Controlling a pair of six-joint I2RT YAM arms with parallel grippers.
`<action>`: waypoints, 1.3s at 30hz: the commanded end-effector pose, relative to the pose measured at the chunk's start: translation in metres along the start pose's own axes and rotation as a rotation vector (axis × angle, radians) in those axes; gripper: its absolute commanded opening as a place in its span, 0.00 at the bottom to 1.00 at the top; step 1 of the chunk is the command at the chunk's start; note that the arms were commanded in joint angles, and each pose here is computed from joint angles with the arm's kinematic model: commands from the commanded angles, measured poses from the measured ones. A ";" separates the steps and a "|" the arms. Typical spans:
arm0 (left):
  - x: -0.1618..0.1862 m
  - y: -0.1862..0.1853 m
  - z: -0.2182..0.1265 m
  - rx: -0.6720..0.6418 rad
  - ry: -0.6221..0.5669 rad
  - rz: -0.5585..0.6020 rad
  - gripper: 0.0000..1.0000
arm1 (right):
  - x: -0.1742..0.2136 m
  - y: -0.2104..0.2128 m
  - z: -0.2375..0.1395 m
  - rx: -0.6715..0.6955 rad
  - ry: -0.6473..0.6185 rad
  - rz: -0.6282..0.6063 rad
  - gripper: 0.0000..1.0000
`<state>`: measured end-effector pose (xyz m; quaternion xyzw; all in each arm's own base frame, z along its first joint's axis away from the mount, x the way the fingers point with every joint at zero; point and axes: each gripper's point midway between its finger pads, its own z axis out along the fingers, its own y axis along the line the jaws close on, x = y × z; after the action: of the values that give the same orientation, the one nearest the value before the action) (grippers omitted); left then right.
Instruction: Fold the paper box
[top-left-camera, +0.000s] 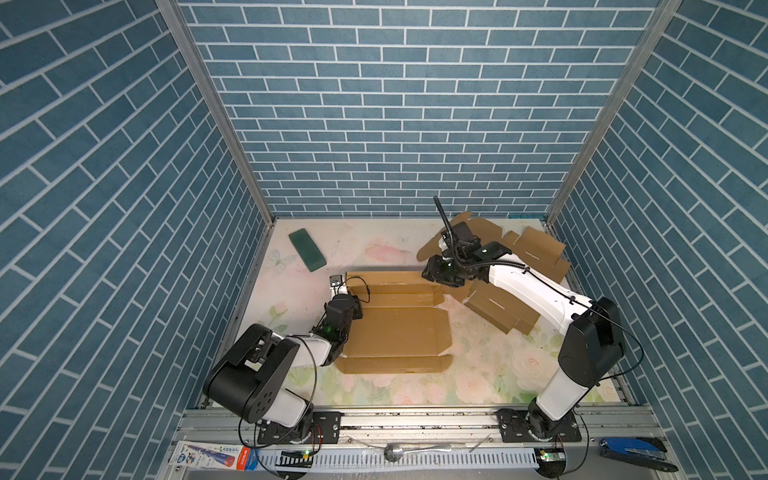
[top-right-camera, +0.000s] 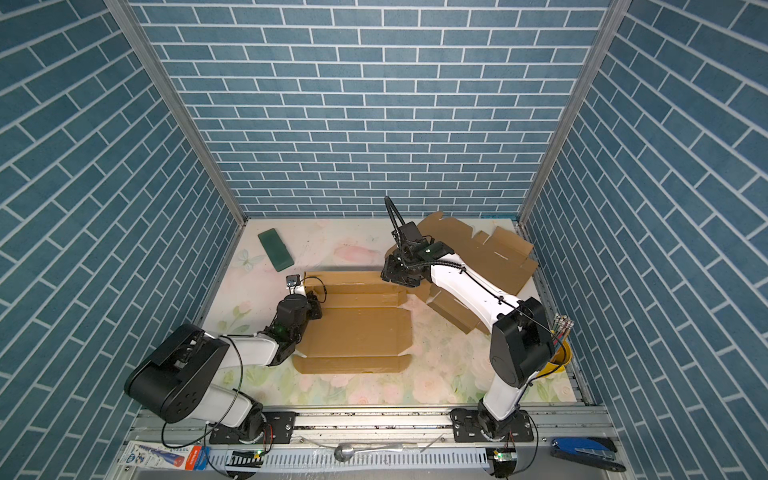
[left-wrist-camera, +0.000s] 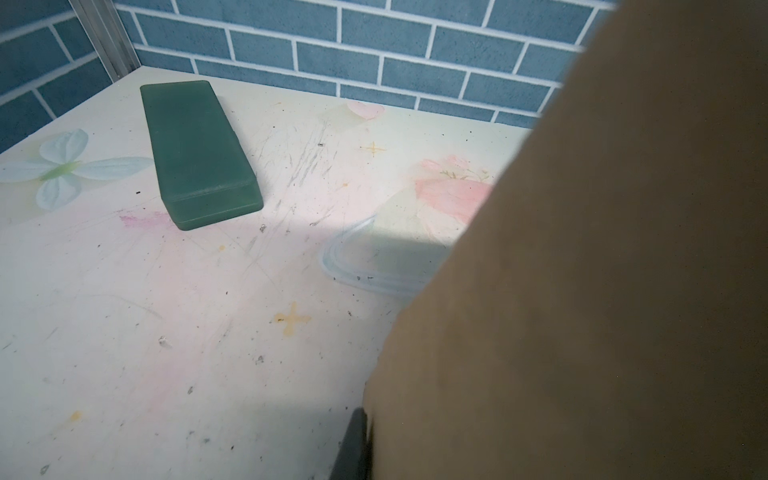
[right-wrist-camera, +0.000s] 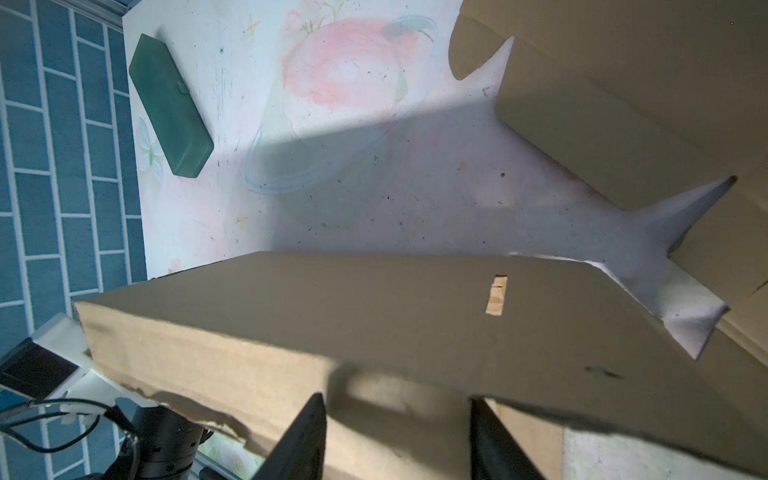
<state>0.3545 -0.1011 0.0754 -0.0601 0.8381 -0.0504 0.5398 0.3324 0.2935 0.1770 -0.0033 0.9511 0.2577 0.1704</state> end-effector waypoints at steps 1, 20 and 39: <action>0.008 0.000 -0.002 -0.005 0.027 0.042 0.12 | -0.001 0.004 -0.023 -0.063 -0.010 -0.067 0.58; 0.006 -0.002 0.003 -0.025 0.064 0.041 0.11 | -0.016 -0.098 -0.054 0.303 0.022 -0.474 0.64; 0.008 0.000 0.003 -0.031 0.072 0.041 0.11 | 0.011 -0.084 -0.009 0.230 0.076 -0.609 0.16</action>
<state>0.3574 -0.1044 0.0727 -0.0617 0.8501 -0.0460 0.5209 0.3350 0.2095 0.1326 -0.2541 0.9455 0.0759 0.1890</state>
